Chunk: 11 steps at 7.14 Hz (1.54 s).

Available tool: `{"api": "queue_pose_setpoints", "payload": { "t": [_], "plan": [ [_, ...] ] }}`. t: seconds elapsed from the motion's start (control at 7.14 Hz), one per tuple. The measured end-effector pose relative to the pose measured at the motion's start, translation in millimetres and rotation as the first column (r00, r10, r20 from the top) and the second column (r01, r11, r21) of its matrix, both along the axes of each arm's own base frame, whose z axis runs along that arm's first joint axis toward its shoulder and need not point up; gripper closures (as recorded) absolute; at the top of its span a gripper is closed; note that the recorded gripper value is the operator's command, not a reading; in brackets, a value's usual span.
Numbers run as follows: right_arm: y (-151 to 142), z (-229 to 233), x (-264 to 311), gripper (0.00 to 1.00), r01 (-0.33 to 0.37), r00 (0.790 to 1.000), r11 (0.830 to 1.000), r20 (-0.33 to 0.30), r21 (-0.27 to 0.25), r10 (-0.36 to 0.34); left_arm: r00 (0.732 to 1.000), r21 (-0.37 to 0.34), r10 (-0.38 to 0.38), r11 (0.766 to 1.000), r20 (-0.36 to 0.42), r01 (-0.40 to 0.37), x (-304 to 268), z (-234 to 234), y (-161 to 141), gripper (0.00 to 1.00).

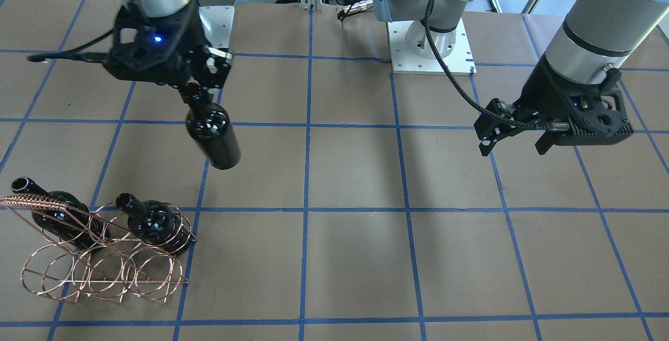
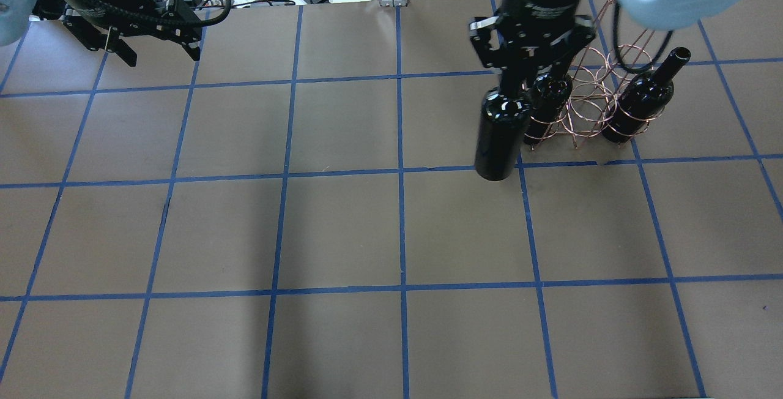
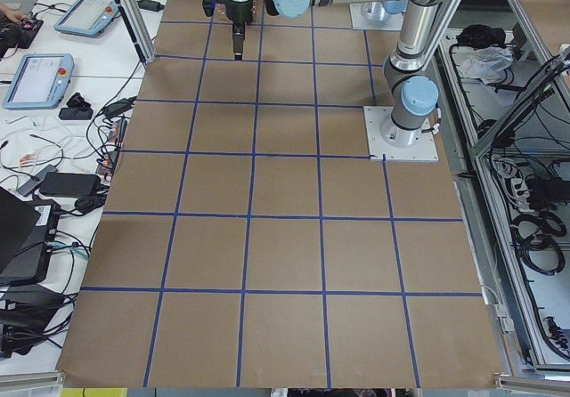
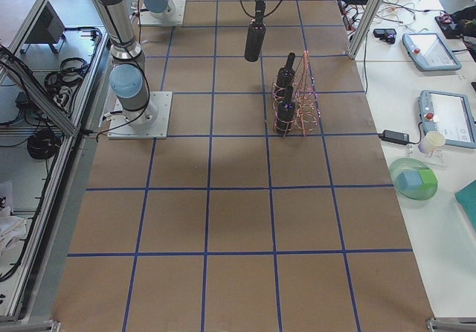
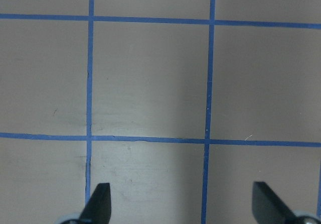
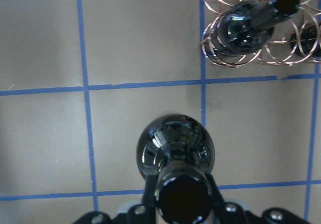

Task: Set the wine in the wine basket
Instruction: 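Carry the bottle with the right gripper to the copper wine rack, then tilt and lay the bottle into the empty rack slot with the right gripper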

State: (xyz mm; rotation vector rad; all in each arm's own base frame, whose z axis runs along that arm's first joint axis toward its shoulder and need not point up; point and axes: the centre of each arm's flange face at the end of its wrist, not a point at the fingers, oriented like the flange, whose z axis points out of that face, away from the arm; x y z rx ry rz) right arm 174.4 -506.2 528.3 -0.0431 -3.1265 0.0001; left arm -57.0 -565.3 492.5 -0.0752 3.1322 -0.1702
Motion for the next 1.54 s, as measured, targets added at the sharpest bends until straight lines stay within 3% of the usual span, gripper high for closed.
{"api": "queue_pose_setpoints", "payload": {
  "t": [0.42, 1.12, 1.54],
  "plan": [
    [-14.7, 10.3, -125.5, 0.99, -0.025, 0.999, 1.000, -0.025, 0.011, 0.025, 1.000, 0.010, -0.005, 1.000, 0.003, 0.005, -1.1, -4.2, 6.5, 0.00],
    [-62.0, -5.4, -156.5, 1.00, -0.065, 0.997, 0.992, -0.046, -0.107, 0.061, 1.000, 0.016, -0.014, 1.000, 0.006, 0.014, -2.3, -12.4, 4.0, 0.00],
    [-82.5, -20.4, -159.5, 1.00, -0.086, 0.996, 0.987, -0.033, -0.135, 0.082, 1.000, 0.016, -0.014, 1.000, 0.007, 0.013, -2.2, -13.0, 3.2, 0.00]
  ]
}}
